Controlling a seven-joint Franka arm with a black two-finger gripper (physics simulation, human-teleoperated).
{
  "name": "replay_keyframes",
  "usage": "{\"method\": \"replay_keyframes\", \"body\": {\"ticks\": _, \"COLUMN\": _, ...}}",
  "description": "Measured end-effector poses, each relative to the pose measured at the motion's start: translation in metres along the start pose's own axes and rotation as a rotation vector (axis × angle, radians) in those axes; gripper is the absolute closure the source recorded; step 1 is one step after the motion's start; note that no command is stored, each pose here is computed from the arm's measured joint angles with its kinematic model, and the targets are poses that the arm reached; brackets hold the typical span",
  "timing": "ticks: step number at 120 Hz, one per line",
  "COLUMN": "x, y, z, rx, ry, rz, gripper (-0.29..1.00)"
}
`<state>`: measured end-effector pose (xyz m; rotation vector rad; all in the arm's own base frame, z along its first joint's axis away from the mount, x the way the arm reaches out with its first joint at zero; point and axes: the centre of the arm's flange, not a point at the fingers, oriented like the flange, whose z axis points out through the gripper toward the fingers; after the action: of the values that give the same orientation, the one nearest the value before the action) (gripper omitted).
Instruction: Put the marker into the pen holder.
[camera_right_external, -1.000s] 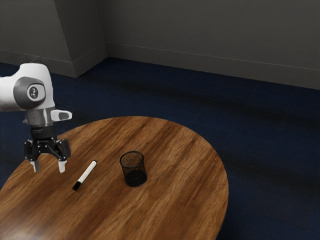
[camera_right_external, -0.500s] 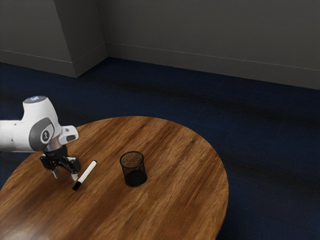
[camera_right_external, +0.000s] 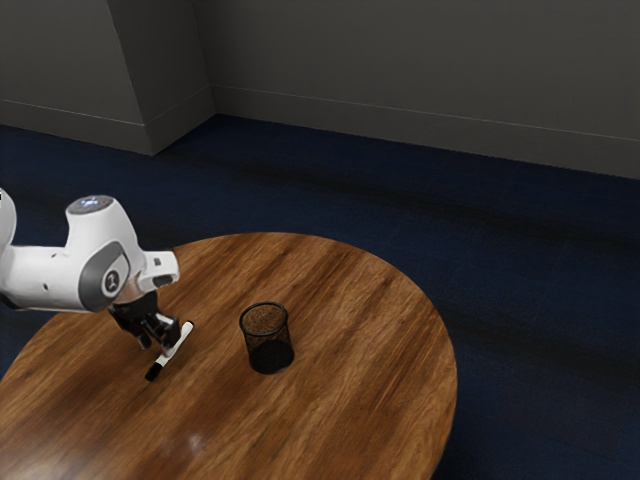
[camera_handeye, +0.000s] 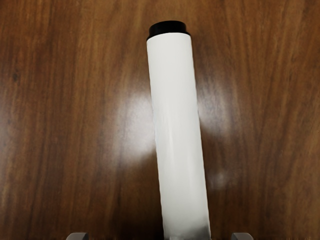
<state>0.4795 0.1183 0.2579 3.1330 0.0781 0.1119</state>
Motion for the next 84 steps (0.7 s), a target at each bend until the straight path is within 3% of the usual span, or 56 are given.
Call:
{"method": "replay_keyframes", "body": {"ticks": 35, "x": 0.0, "y": 0.019, "z": 0.008, "rx": -0.01, "ry": -0.031, "rz": 0.034, "gripper": 0.48}}
{"method": "replay_keyframes", "body": {"ticks": 84, "x": -0.005, "y": 0.008, "z": 0.01, "rx": -0.015, "ry": -0.052, "rz": -0.003, "gripper": 0.58}}
